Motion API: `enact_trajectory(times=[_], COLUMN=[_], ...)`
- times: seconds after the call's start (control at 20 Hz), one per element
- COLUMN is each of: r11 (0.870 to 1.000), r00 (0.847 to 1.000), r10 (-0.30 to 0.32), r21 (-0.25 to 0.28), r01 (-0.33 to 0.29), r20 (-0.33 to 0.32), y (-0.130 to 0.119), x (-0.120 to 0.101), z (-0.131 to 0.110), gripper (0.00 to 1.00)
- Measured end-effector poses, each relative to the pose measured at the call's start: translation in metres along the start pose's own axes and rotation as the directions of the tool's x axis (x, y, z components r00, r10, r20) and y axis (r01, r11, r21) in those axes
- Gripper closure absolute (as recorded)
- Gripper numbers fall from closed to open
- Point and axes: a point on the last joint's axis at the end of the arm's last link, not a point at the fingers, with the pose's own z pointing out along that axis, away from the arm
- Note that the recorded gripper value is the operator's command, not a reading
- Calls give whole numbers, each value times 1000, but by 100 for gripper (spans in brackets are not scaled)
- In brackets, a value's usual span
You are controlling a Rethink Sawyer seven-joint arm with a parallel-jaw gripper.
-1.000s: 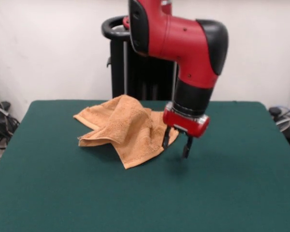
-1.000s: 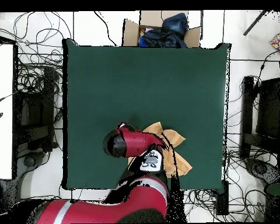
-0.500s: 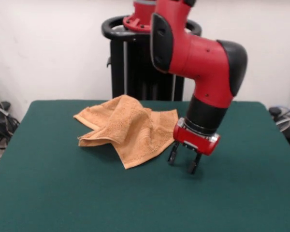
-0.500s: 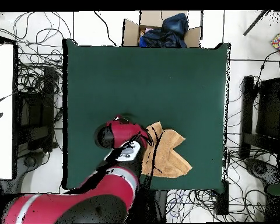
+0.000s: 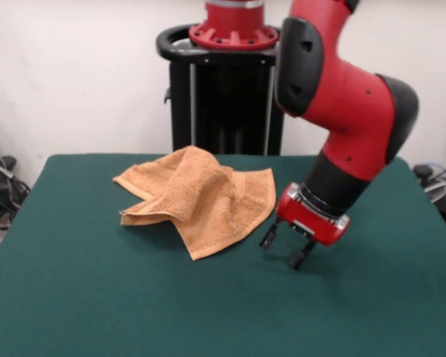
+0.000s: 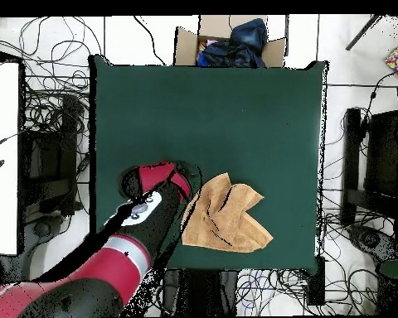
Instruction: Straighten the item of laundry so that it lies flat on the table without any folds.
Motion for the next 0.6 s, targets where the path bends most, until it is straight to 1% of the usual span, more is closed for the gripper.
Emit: enact_trajectory(times=[0.05,0.15,0.25,0.35,0.5,0.6], r11=[999,998,994,993,982,977], r00=[1000,1000,998,998,996,995], r10=[-17,-31,-55,-62,-87,-94], r21=[27,49,90,106,171,195], r01=[17,31,54,61,83,89], r20=[0,2,4,6,19,20], y=[2,4,7,7,3,1], x=[-2,-4,-10,-13,-27,-32], z=[0,0,1,2,4,4], gripper=[0,0,0,0,0,0])
